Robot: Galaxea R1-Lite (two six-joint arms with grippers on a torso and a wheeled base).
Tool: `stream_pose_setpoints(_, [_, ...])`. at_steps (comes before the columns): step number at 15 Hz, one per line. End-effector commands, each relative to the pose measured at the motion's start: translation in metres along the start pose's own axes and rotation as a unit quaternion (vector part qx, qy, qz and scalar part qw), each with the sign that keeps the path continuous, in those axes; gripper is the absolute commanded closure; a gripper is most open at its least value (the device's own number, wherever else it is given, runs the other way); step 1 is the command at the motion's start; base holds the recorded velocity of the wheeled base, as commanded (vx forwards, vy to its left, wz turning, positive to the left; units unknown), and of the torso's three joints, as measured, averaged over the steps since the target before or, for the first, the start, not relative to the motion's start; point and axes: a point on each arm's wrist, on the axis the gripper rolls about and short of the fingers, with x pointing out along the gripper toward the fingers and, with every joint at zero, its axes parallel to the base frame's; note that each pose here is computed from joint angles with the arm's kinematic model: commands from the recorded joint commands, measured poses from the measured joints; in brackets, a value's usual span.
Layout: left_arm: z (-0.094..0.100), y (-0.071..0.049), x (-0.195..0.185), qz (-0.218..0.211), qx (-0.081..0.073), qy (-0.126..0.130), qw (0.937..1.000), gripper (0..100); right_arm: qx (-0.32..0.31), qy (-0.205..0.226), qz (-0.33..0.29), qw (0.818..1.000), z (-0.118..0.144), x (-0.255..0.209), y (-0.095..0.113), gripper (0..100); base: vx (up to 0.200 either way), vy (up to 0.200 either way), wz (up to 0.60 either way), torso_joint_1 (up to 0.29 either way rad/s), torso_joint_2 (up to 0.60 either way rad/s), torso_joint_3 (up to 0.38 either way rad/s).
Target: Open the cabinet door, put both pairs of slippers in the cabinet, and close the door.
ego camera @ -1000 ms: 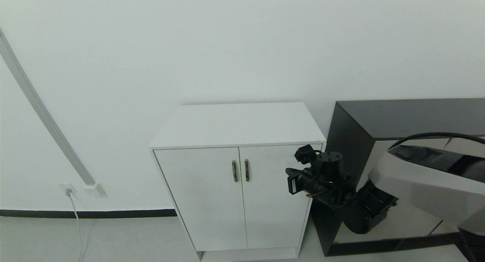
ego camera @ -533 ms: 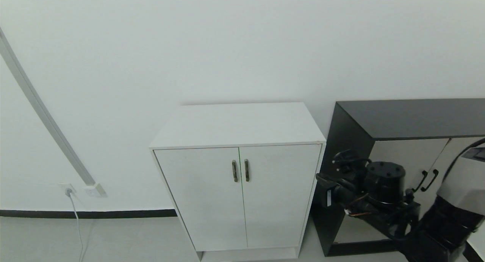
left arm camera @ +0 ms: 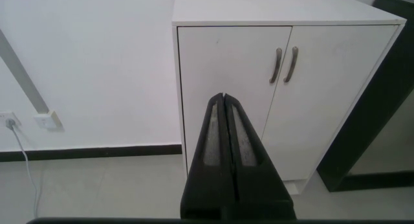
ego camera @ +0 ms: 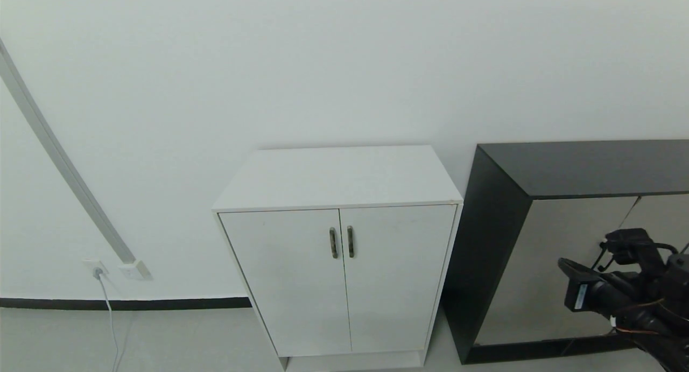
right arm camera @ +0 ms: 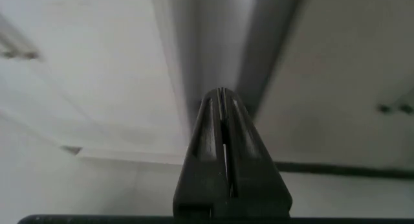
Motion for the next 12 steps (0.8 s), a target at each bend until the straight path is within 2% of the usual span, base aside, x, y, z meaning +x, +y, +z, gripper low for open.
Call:
stream_pose_setpoints(1, [0.0,0.0,0.0,0.0,0.0,0.001,1.0,100,0.01,-0.007,-0.035,0.999,0.002,-0.019,-0.016,100,0.0,0.0,0.0,0.0,0.0,0.0])
stream_pose_setpoints(3, [0.0,0.0,0.0,0.0,0.0,0.001,1.0,100,0.021,-0.024,-0.076,0.997,0.012,-0.033,-0.032,100,0.0,0.0,0.0,0.0,0.0,0.0])
stream_pose_setpoints(5, [0.0,0.0,0.0,0.0,0.0,0.001,1.0,100,0.026,-0.013,-0.089,0.996,0.016,-0.049,-0.037,100,0.0,0.0,0.0,0.0,0.0,0.0])
stream_pose_setpoints(12, [0.0,0.0,0.0,0.0,-0.001,0.001,1.0,100,0.027,0.029,-0.059,0.997,0.014,-0.105,-0.03,100,0.0,0.0,0.0,0.0,0.0,0.0])
